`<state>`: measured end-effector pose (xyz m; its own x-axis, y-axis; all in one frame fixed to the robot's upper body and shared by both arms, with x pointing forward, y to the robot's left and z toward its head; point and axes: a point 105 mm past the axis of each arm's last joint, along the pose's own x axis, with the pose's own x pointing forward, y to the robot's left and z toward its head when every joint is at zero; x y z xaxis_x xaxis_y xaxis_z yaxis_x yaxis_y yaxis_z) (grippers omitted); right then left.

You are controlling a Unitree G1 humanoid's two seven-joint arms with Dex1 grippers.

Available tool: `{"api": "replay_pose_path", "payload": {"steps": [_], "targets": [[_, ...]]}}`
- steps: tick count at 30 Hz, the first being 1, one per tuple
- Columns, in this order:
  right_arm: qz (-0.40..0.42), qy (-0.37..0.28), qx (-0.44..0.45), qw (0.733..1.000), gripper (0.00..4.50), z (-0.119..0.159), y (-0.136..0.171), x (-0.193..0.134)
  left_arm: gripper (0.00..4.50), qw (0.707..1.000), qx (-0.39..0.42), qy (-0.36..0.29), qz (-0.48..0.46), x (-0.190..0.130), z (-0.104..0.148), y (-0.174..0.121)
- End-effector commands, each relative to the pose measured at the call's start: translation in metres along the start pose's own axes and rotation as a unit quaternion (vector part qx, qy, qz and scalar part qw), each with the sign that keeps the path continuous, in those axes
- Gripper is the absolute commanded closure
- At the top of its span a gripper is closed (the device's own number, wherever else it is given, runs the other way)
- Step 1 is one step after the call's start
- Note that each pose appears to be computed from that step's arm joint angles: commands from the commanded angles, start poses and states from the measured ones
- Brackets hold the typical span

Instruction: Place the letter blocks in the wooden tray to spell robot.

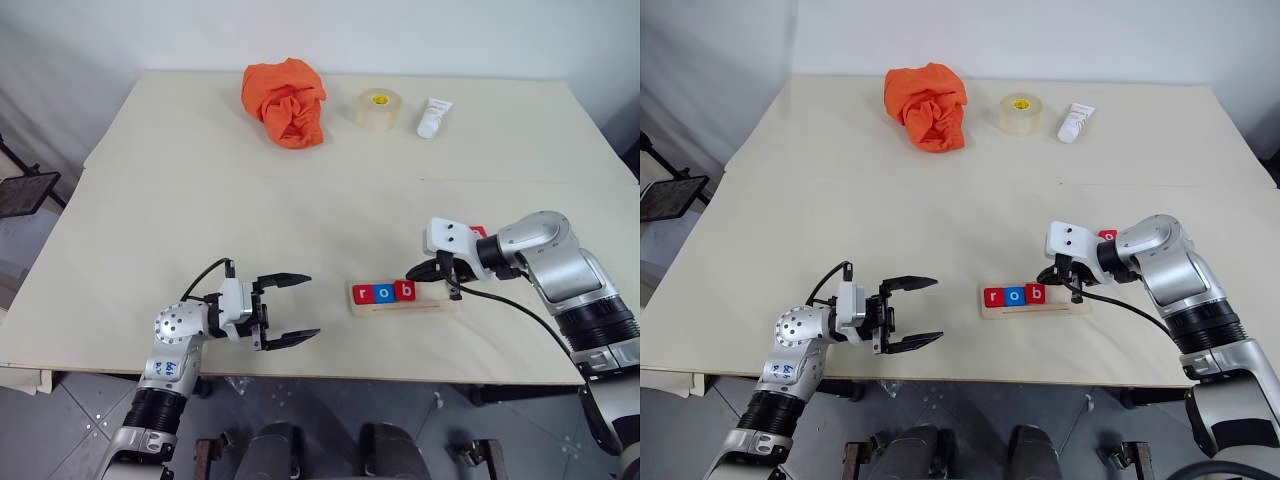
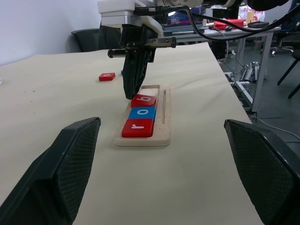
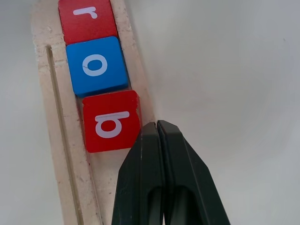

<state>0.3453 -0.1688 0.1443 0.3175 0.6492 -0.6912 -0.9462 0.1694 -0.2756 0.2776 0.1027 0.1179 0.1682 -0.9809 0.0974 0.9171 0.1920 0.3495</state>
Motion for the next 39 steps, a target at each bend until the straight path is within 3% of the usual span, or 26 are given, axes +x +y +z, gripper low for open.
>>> {"api": "replay_pose_path", "payload": {"steps": [1, 16, 21, 24, 28, 37, 39], "targets": [[-0.014, -0.014, -0.019, 1.000, 4.46, 0.013, -0.003, -0.005, 0.00, 1.000, 0.017, -0.004, 0.001, 0.000, 0.007, 0.001], [-0.022, -0.020, -0.009, 1.000, 4.46, 0.010, 0.003, -0.010, 0.00, 1.000, 0.017, -0.009, -0.005, 0.008, 0.005, 0.006], [-0.066, -0.067, -0.010, 0.995, 4.46, 0.025, -0.007, -0.024, 0.00, 1.000, 0.019, -0.009, -0.006, 0.008, 0.005, 0.008], [-0.058, -0.102, 0.016, 0.993, 4.46, 0.022, 0.003, -0.042, 0.00, 1.000, 0.019, -0.009, -0.006, 0.007, 0.004, 0.008], [-0.085, -0.127, 0.056, 0.987, 3.32, 0.001, 0.013, -0.062, 0.00, 1.000, 0.017, -0.007, -0.006, 0.005, 0.003, 0.006], [-0.229, -0.137, 0.132, 0.955, 0.18, -0.055, 0.013, -0.115, 0.00, 1.000, 0.012, -0.003, -0.004, 0.001, 0.001, 0.008], [-0.271, -0.126, 0.155, 0.942, 0.04, -0.073, 0.015, -0.131, 0.00, 1.000, 0.010, -0.003, -0.005, 0.001, 0.001, 0.008]]}}
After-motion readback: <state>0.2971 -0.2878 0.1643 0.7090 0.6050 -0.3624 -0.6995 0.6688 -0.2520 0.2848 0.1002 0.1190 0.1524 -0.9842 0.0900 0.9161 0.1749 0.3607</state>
